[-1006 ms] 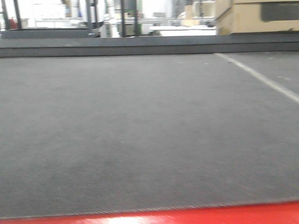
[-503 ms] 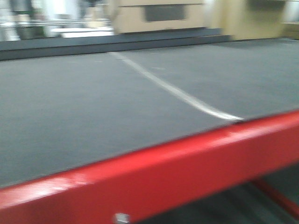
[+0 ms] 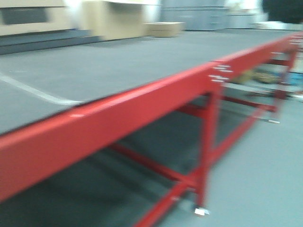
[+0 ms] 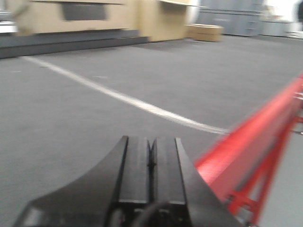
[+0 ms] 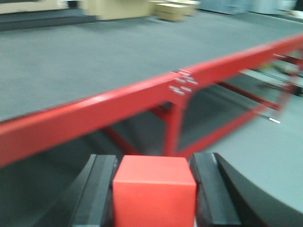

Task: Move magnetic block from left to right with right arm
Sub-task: 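Drive the base away from the platform holding the cube in the right gripper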

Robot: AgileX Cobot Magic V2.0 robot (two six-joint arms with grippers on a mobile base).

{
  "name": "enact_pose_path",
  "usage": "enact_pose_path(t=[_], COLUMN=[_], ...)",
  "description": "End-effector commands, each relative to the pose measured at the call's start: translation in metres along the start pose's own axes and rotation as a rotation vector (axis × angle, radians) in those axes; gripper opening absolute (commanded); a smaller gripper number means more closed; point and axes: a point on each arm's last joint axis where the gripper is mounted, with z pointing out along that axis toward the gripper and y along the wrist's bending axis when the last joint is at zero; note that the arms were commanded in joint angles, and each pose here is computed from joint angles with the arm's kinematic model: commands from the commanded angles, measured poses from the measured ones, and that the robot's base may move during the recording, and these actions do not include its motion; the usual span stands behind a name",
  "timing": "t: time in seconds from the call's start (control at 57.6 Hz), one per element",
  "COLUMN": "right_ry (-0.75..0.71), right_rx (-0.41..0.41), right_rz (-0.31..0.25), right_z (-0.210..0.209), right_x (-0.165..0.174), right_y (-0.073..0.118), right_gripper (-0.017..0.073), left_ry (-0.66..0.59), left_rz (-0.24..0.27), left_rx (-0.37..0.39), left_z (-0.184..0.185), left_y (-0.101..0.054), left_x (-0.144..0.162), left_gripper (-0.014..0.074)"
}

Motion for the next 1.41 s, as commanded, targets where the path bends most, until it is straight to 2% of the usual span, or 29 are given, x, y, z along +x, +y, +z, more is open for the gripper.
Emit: enact_pose_path(t=[0.0,1.388], right_ry=[-0.111,-0.111], right_rx=[0.000,0.000], right_rz=[-0.010,-0.010], right_z=[-0.0025,-0.0025], right_x=[-0.0164,-0.0164], right_y=[0.0004,0.0004], right_gripper=[0.0216,0.0216], left_ry=[-0.089,-0.088], left_rz=[-0.011,-0.011], left_rx=[-0.004,-0.004], left_z=[-0.0011,-0.0010], left_y=[0.0005,0.0005], left_x=[-0.0056,-0.0055], left_gripper=[-0.0126,-0.0126])
